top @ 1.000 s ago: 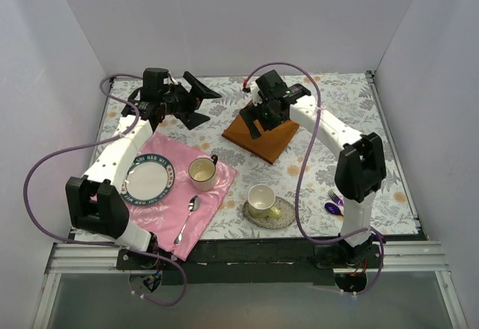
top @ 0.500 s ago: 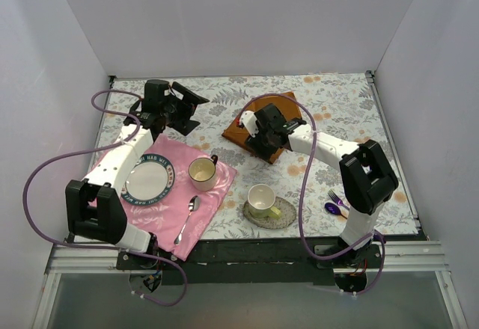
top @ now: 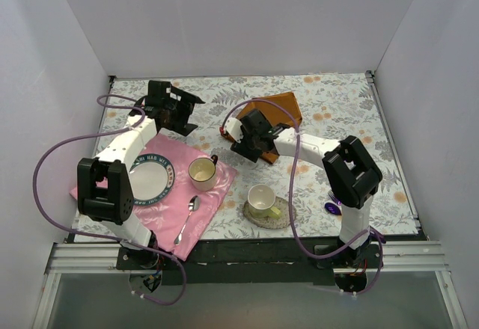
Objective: Fold the napkin, place the utensils inside, and roll it up
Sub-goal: Roll the napkin with the utensil
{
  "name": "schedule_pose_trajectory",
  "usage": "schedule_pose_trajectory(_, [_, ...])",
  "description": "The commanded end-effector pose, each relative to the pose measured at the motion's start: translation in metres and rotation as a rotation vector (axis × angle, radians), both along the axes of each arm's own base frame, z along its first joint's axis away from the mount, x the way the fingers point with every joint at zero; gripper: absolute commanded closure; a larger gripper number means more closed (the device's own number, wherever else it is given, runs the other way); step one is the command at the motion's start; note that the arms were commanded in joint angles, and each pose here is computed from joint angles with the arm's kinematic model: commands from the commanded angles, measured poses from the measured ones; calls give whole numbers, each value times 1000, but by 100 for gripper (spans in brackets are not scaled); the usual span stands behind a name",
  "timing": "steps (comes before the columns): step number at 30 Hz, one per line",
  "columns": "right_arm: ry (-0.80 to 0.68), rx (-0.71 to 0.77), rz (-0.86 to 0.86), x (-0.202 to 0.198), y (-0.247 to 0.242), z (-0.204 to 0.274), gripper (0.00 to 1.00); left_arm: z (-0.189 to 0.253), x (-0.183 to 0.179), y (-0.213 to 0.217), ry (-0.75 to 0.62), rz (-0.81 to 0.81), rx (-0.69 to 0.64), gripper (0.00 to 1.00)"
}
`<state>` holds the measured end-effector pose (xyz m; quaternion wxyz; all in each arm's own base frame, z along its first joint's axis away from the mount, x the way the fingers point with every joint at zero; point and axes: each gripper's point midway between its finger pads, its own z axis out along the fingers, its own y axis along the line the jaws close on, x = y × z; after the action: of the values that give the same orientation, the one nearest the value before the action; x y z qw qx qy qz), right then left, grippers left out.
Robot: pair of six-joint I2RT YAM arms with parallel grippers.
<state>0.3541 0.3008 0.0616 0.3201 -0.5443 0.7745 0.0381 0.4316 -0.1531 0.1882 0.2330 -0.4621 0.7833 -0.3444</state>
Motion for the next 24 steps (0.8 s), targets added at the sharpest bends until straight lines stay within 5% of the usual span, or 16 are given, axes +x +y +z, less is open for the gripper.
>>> schedule_pose_trajectory(1, [-75, -2, 37, 16, 15, 8, 35, 7, -2, 0, 10, -7, -33, 14])
schedule_pose_trajectory(17, [-158, -101, 10, 21, -2, -22, 38, -1, -8, 8, 13, 14, -67, 13])
schedule_pose_trajectory(24, [-134, -110, -8, 24, -2, -37, 49, -21, -7, 3, 70, -15, -86, 9])
